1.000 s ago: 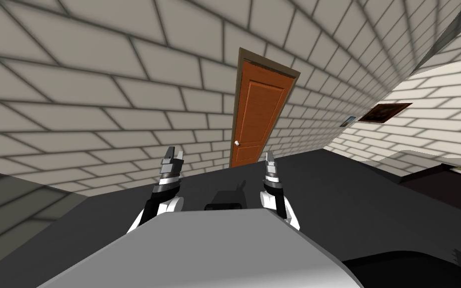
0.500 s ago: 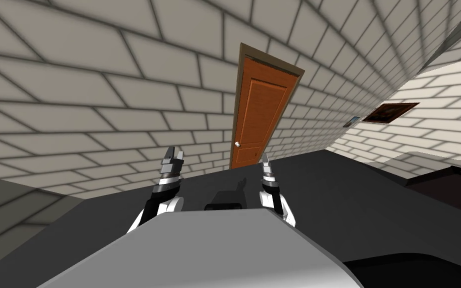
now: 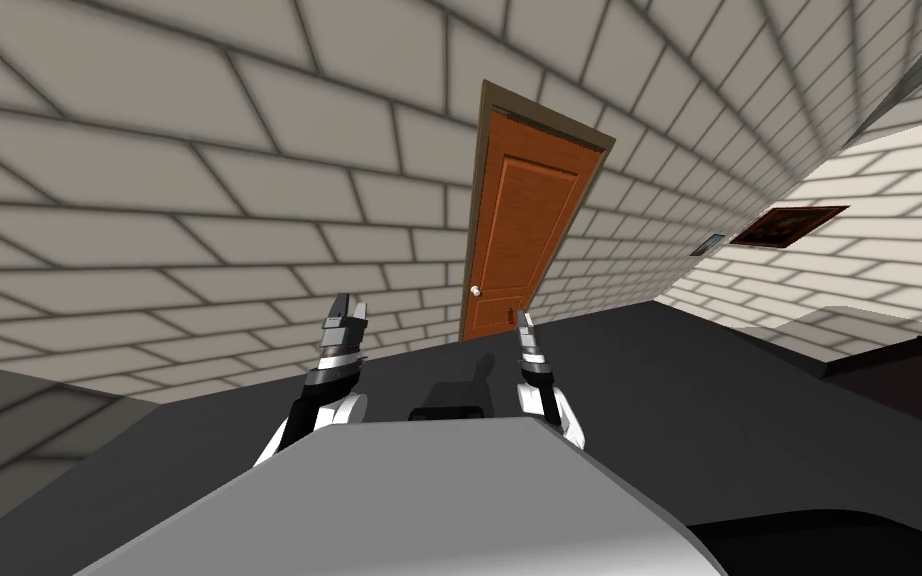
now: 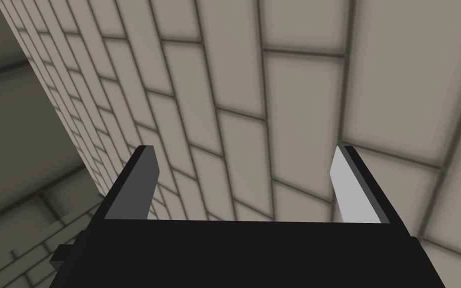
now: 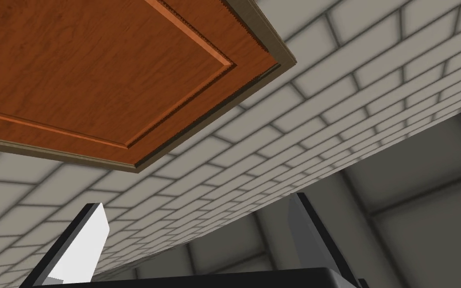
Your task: Pull the door open
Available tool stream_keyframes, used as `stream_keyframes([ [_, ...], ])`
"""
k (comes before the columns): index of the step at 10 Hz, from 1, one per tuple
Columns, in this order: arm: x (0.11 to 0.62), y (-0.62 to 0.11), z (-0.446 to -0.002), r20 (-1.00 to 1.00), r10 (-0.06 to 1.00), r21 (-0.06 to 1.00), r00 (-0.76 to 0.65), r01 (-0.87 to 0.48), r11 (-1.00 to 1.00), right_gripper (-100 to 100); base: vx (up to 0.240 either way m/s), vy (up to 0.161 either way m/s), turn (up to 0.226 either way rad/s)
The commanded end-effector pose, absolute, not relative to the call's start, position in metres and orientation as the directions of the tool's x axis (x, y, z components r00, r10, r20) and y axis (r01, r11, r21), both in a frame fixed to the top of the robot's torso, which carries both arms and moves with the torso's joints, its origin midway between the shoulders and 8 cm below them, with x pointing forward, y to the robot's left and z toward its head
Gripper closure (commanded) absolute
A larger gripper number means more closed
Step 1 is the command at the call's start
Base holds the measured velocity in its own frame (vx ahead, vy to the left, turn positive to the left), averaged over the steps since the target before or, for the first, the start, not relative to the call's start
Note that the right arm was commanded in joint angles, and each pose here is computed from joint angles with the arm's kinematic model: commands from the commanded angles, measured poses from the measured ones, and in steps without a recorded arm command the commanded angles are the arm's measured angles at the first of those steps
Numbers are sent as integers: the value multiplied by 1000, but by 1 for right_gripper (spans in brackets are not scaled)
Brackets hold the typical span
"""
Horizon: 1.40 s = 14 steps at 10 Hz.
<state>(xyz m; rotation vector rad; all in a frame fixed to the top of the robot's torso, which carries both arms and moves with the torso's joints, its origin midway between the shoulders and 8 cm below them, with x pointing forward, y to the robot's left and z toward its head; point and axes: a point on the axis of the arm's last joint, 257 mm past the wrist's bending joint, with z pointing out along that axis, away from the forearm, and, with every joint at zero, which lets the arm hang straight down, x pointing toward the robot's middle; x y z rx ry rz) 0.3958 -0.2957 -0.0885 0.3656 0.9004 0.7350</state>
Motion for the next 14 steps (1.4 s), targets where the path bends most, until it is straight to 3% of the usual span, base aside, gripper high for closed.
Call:
stream_keyframes([
  [1, 403, -296, -103, -612, 683, 557, 399, -396, 730, -100, 89, 9, 11],
  [14, 436, -297, -209, -835, 457, 395, 306, -244, 886, -100, 91, -4, 9],
])
